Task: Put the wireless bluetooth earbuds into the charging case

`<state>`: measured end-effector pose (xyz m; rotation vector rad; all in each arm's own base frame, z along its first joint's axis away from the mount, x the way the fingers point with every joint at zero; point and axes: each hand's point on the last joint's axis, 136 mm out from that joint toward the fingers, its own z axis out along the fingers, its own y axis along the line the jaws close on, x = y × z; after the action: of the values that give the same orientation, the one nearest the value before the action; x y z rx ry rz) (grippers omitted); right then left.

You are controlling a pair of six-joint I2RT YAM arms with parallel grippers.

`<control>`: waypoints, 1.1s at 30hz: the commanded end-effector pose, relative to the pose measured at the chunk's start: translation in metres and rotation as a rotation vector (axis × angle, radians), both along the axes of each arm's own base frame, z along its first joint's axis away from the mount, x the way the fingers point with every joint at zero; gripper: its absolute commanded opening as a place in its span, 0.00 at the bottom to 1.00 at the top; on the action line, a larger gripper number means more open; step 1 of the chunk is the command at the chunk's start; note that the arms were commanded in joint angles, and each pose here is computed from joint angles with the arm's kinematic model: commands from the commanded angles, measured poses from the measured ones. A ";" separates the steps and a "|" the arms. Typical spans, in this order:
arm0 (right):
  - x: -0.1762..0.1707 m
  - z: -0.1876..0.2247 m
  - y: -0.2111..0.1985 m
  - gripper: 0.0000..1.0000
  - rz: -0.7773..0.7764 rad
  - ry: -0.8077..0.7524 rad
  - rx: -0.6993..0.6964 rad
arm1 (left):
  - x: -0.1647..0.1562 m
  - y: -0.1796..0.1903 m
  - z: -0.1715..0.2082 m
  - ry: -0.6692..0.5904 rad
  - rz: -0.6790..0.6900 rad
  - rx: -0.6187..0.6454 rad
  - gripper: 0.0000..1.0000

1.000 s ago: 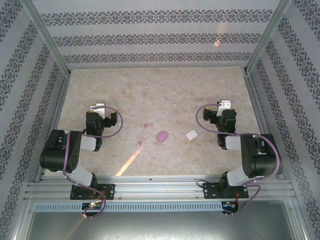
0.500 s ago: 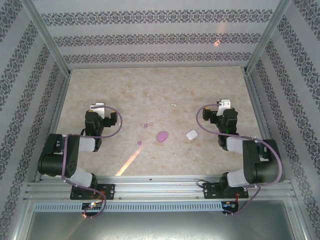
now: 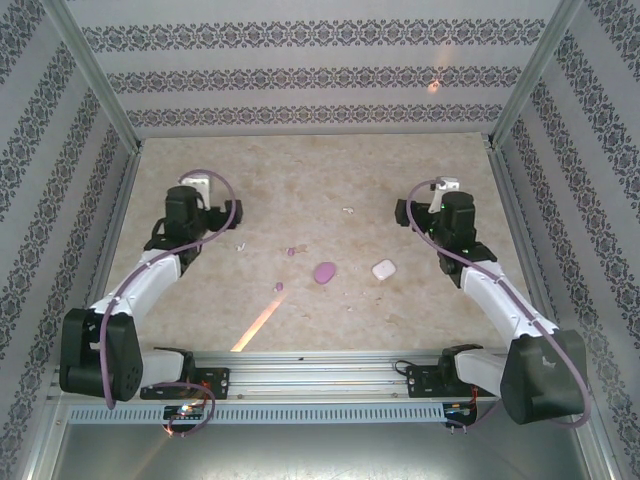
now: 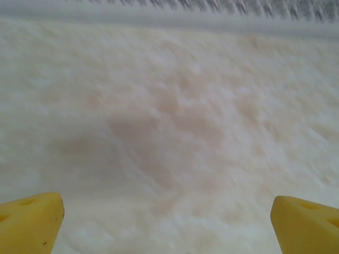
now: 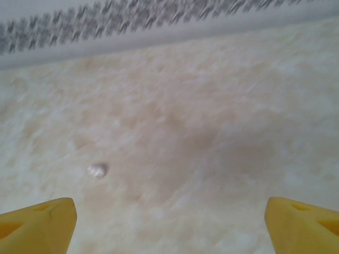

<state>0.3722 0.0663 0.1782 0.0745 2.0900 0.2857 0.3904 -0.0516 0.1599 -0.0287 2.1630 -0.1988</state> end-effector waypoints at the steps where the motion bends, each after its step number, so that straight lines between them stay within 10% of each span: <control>1: -0.022 -0.037 0.034 0.91 0.064 0.223 0.041 | -0.041 -0.042 -0.048 0.246 -0.083 -0.030 1.00; 12: -0.051 -0.074 0.107 0.92 0.156 0.390 0.075 | -0.106 -0.191 -0.068 0.154 -0.631 0.070 1.00; 33: -0.100 -0.105 0.069 0.93 0.010 0.492 0.109 | -0.094 -0.264 -0.145 0.314 -0.766 0.184 0.94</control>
<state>0.2784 0.1476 0.0761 0.1579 2.5493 0.4620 0.2989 -0.3118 0.0245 0.8762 2.3976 -0.4649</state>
